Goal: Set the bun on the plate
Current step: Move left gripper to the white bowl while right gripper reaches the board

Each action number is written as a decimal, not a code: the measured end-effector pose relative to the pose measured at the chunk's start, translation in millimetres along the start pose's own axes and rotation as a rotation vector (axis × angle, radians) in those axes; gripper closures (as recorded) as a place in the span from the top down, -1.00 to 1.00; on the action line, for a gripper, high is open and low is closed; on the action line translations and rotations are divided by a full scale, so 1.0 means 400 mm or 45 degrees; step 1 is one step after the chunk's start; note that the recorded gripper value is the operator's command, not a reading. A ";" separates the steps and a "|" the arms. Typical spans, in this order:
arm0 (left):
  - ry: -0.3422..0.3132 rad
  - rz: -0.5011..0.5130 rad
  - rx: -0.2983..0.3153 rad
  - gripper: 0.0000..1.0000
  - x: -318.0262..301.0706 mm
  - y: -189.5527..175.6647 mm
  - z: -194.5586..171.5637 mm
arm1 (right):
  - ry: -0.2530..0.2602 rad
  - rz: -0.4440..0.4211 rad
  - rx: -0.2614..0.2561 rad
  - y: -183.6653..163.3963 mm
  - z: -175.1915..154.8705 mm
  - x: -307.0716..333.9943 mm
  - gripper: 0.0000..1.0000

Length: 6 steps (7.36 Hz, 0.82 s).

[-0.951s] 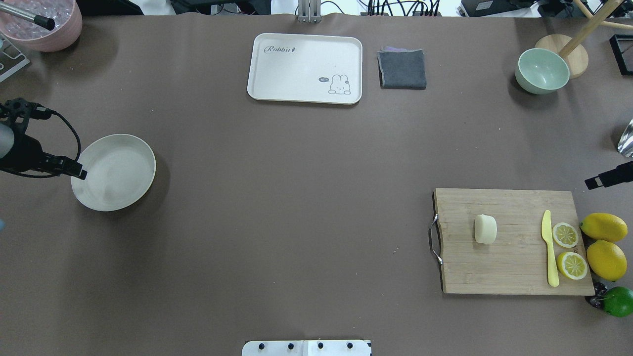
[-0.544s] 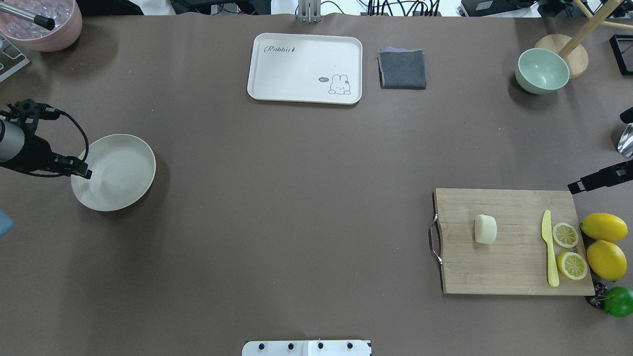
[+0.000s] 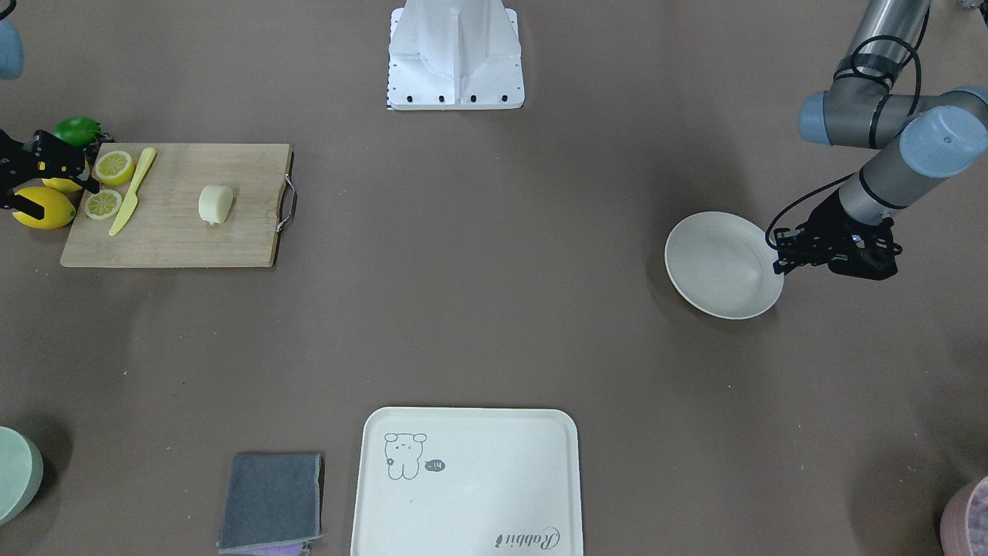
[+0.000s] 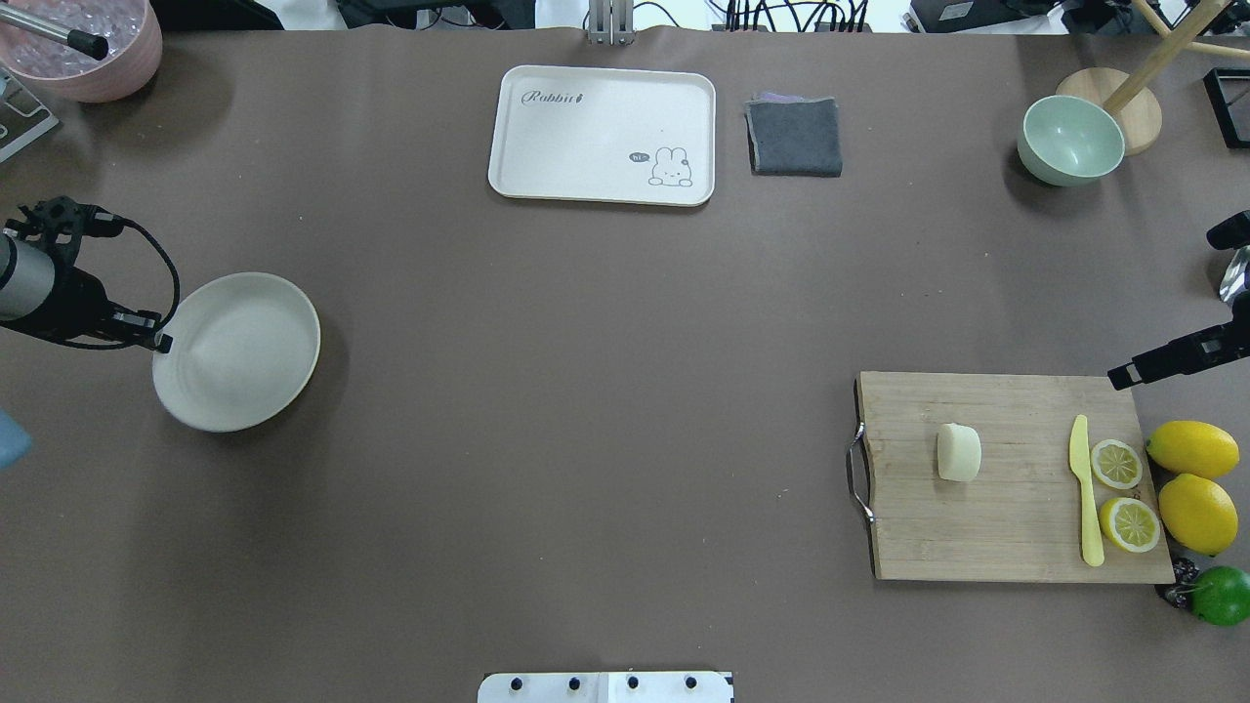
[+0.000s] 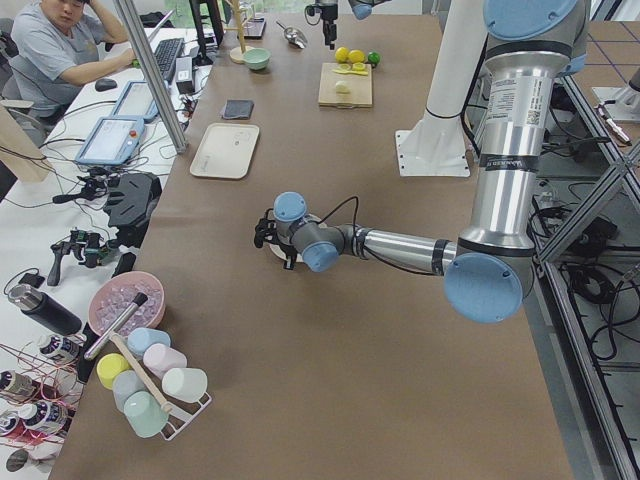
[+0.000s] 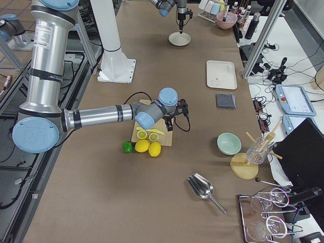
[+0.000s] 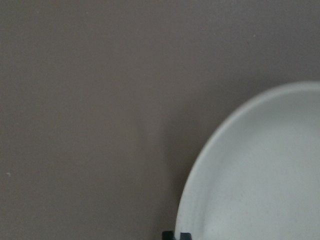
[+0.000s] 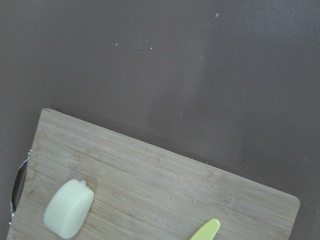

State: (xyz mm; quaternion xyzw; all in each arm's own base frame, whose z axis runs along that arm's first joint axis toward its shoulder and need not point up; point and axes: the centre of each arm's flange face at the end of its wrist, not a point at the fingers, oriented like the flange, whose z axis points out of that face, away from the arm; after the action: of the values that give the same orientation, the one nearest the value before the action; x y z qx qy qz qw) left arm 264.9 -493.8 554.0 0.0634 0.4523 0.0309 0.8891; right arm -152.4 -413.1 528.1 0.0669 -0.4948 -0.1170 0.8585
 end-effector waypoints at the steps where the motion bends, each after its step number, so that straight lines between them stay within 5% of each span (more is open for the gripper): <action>1: 0.037 -0.043 0.022 -1.00 0.061 -0.022 -0.021 | -0.003 0.015 0.000 -0.012 0.009 -0.023 0.97; 6: 0.282 -0.284 0.009 -1.00 0.677 -0.028 0.024 | 0.043 0.114 -0.006 -0.056 0.149 -0.218 0.95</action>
State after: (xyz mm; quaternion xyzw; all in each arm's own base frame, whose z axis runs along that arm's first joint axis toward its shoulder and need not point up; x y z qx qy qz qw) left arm 432.1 -475.1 341.2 0.0119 0.5518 -0.0630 0.8315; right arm -249.3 -411.2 480.2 0.0447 -0.4825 -0.0787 0.8712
